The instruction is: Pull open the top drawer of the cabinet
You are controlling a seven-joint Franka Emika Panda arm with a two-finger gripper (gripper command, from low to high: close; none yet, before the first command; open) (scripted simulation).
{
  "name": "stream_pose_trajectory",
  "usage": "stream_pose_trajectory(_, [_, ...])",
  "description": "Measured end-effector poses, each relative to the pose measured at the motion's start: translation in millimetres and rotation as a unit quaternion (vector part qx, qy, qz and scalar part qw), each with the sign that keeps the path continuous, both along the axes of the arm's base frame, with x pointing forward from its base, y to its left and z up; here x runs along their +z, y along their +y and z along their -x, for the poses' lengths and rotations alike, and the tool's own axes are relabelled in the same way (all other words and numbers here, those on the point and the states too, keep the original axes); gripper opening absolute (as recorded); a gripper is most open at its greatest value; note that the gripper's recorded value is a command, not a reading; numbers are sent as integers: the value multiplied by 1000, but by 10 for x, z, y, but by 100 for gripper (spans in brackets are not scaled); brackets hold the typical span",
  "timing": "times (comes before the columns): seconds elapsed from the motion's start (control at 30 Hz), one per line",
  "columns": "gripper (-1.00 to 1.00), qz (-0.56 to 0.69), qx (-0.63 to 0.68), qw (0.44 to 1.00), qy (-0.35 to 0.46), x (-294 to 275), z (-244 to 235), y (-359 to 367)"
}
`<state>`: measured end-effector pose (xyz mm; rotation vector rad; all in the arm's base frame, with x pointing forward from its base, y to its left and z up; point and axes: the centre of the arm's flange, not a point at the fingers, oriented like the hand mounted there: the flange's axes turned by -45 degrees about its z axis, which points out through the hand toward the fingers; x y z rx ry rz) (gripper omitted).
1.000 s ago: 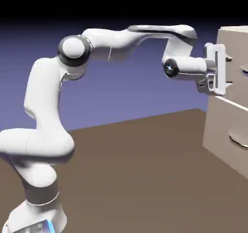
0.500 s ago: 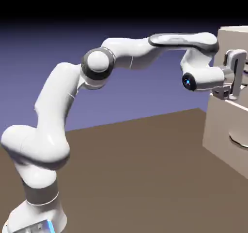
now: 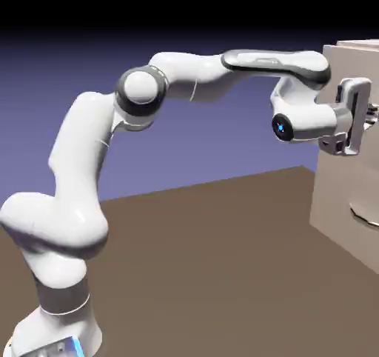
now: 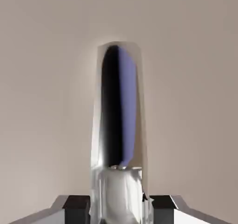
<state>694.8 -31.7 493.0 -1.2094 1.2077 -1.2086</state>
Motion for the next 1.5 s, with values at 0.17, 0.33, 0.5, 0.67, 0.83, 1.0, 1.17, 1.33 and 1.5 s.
stream_pose_trajectory(0.17, [-100, 0, 0, 1000, 0, 0, 395, -2])
stream_pose_trajectory(0.33, [-100, 0, 0, 1000, 0, -1, 801, -2])
stream_pose_trajectory(0.5, [-100, -1, 0, 1000, 2, -27, 996, -3])
stream_pose_trajectory(0.67, [-100, 0, 0, 1000, 0, -1, 1115, -2])
stream_pose_trajectory(0.83, [-100, 0, 0, 1000, 0, -6, 1261, -2])
stream_pose_trajectory(1.0, [-100, 0, 0, 1000, 0, -1, 1468, -2])
stream_pose_trajectory(1.17, [-100, 0, 0, 1000, 0, -1, 1824, -2])
stream_pose_trajectory(1.33, [-100, 1, 0, 1000, -2, 14, 2176, -1])
stream_pose_trajectory(1.5, [-100, 3, 5, 1000, -23, 197, 2307, 15])
